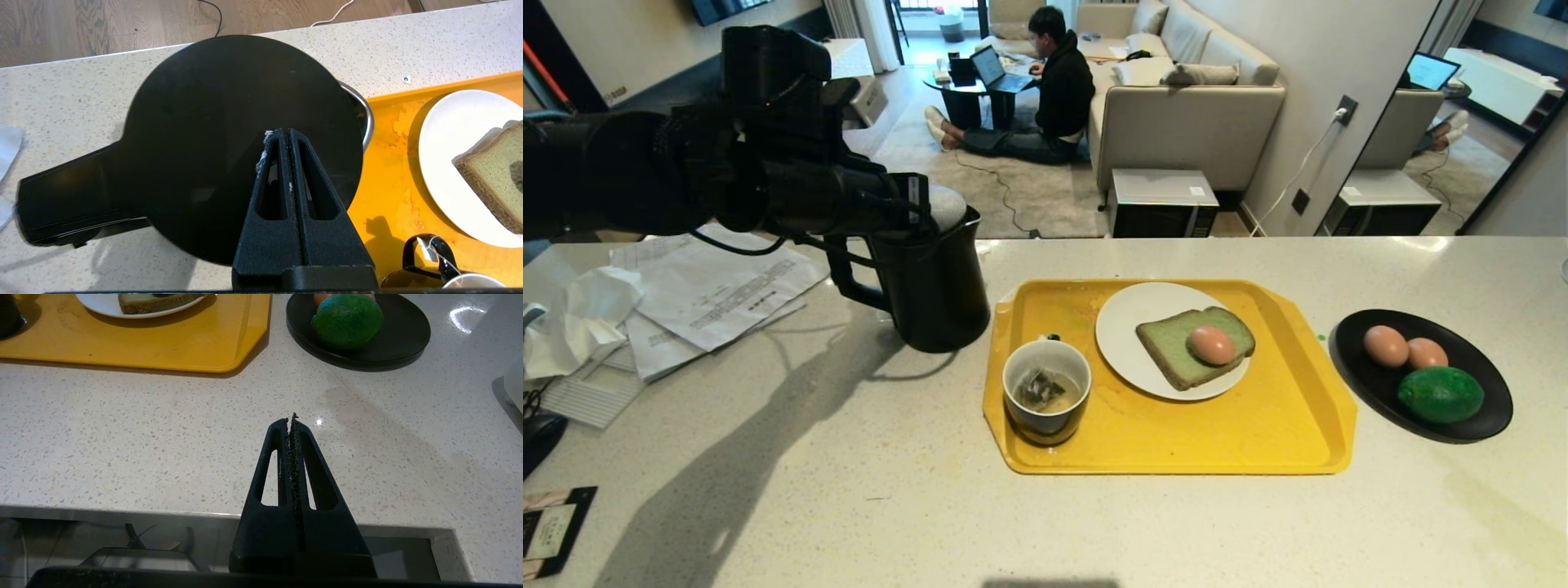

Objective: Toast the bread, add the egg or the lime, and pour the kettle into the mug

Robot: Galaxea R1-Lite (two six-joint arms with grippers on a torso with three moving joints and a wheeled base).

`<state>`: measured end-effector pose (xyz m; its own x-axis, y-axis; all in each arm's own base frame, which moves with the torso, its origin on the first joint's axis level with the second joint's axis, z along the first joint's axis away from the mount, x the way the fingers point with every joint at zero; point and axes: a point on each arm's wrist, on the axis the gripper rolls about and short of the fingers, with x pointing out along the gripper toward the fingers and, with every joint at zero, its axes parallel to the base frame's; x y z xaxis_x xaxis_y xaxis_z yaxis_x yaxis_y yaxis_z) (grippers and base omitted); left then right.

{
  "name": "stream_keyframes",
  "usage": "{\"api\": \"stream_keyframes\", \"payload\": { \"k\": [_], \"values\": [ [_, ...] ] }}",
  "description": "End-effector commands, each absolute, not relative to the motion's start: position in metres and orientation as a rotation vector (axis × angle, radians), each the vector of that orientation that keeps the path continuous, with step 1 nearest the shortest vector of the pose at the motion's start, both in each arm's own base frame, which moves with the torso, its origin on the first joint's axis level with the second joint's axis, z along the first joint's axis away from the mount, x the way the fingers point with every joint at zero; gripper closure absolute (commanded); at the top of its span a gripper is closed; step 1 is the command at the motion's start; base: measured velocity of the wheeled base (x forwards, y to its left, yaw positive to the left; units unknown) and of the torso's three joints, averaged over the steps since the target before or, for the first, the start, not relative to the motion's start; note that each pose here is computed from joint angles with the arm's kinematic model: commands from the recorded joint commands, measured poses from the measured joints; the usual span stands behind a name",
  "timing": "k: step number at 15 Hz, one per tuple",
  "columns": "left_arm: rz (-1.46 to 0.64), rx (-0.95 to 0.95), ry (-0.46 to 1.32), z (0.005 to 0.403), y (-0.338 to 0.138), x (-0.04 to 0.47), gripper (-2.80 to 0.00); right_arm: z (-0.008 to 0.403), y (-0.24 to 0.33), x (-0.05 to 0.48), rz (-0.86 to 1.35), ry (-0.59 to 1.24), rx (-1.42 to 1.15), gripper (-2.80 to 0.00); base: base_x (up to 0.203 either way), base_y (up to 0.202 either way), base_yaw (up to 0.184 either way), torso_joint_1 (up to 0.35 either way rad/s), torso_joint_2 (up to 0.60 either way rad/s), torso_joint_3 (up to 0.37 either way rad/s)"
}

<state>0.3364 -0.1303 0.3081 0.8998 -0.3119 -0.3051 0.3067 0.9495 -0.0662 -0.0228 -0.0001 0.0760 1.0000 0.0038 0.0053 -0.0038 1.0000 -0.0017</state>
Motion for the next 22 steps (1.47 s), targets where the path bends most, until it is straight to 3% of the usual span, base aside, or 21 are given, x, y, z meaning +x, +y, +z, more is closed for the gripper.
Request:
{"api": "stream_keyframes", "payload": {
  "k": [1, 14, 22],
  "values": [
    [-0.320, -0.013, 0.333, 0.304, -0.132, 0.339, 0.00, 0.076, 0.000, -0.023, 0.005, -0.005, -0.002, 0.00, 0.000, 0.000, 0.000, 0.000, 0.00, 0.000],
    [-0.327, -0.003, 0.349, 0.300, -0.136, 0.333, 0.00, 0.076, 0.000, -0.023, 0.005, -0.005, -0.002, 0.00, 0.000, 0.000, 0.000, 0.000, 0.00, 0.000],
    [-0.316, 0.021, 0.107, 0.379, -0.097, 0.257, 0.00, 0.076, 0.000, -0.023, 0.005, -0.006, -0.003, 0.00, 0.000, 0.000, 0.000, 0.000, 0.00, 0.000]
  ]
}}
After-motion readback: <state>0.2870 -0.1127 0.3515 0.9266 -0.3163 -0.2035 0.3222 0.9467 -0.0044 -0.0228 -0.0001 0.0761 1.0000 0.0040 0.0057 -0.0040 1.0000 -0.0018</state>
